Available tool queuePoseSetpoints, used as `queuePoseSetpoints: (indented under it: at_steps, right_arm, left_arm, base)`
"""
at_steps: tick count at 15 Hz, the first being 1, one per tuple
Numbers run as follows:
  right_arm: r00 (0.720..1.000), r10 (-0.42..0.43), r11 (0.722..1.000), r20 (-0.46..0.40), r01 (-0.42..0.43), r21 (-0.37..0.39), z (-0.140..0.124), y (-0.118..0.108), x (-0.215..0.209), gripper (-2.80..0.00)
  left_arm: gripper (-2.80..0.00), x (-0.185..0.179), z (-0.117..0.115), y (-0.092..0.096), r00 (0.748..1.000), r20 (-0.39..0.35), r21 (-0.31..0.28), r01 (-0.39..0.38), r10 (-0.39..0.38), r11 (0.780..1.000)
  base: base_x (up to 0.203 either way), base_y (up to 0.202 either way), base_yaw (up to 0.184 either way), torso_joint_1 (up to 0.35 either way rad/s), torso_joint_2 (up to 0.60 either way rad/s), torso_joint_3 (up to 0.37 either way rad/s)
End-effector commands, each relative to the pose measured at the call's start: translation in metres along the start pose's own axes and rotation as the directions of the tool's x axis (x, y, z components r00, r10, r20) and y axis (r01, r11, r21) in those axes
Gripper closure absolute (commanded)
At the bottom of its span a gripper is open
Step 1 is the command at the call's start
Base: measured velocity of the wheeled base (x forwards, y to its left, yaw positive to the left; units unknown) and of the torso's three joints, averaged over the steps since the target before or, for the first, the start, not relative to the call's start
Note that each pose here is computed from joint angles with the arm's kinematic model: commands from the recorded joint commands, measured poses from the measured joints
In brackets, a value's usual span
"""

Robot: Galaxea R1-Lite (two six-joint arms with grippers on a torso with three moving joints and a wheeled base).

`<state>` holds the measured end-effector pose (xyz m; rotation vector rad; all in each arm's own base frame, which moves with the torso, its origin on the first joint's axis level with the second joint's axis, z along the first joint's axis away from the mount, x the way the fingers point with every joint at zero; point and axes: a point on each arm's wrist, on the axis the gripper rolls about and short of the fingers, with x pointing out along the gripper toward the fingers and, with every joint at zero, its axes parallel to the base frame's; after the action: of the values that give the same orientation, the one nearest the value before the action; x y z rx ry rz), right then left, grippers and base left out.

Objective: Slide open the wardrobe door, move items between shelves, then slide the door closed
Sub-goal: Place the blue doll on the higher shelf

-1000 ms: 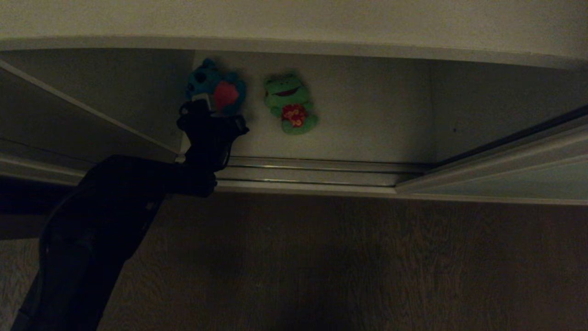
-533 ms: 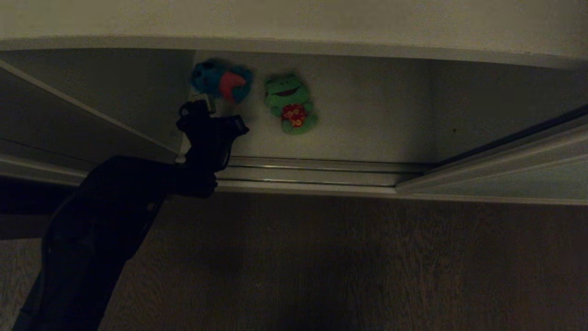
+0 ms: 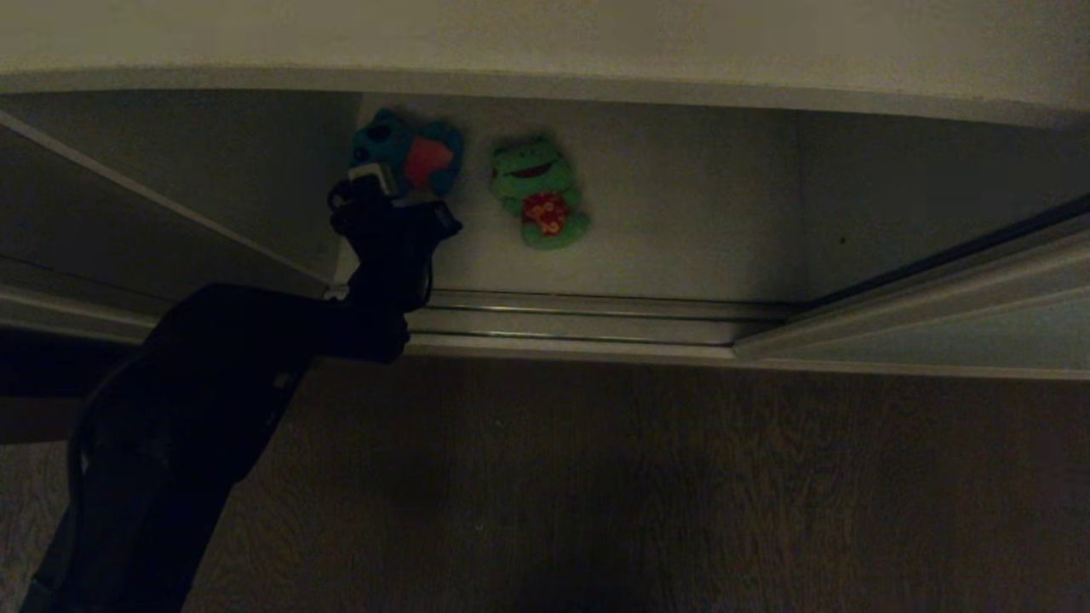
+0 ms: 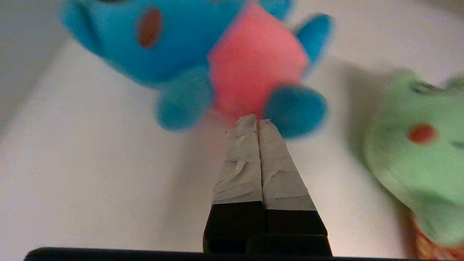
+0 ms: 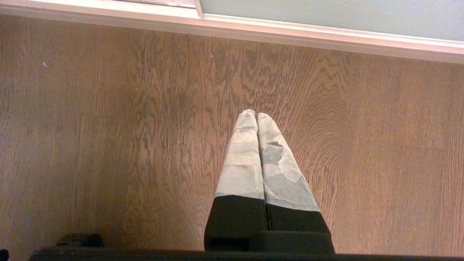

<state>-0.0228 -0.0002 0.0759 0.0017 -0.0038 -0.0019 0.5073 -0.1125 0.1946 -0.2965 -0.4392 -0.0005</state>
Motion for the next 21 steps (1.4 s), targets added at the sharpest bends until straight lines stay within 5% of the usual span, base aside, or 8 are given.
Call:
queuePoseSetpoints:
  at_steps: [1, 7, 11, 12, 18, 21]
  right_arm:
    - [1.000, 0.000, 1.000, 0.004, 0.000, 0.000, 0.000, 0.000, 0.000, 0.00]
    - [1.000, 0.000, 1.000, 0.002, 0.000, 0.000, 0.000, 0.000, 0.000, 0.00]
    - [1.000, 0.000, 1.000, 0.004, 0.000, 0.000, 0.000, 0.000, 0.000, 0.00]
    - [1.000, 0.000, 1.000, 0.004, 0.000, 0.000, 0.000, 0.000, 0.000, 0.00]
    - [1.000, 0.000, 1.000, 0.003, 0.000, 0.000, 0.000, 0.000, 0.000, 0.00]
    - [1.000, 0.000, 1.000, 0.004, 0.000, 0.000, 0.000, 0.000, 0.000, 0.00]
  left_arm:
    - [0.00, 0.000, 0.005, -0.002, 0.998, 0.017, -0.033, -0.068, 0.068, 0.997]
    - [0.00, -0.001, 0.031, -0.004, 0.981, -0.008, -0.162, -0.192, 0.193, 0.968]
    - [0.00, -0.002, 0.029, -0.003, 0.954, -0.155, -0.230, -0.286, 0.255, 0.930]
    - [-2.80, -0.002, 0.031, -0.003, 0.952, -0.155, -0.241, -0.295, 0.263, 0.925]
    - [-2.80, -0.004, 0.054, -0.009, 0.924, -0.111, -0.315, -0.381, 0.365, 0.869]
    - [-2.80, -0.003, 0.049, -0.008, 0.923, -0.115, -0.328, -0.384, 0.366, 0.863]
  base:
    - [0.000, 0.000, 0.000, 0.000, 0.00, 0.000]
    - [0.000, 0.000, 0.000, 0.000, 0.00, 0.000]
    - [0.000, 0.000, 0.000, 0.000, 0.00, 0.000]
    - [0.000, 0.000, 0.000, 0.000, 0.00, 0.000]
    - [0.000, 0.000, 0.000, 0.000, 0.00, 0.000]
    - [0.000, 0.000, 0.000, 0.000, 0.00, 0.000]
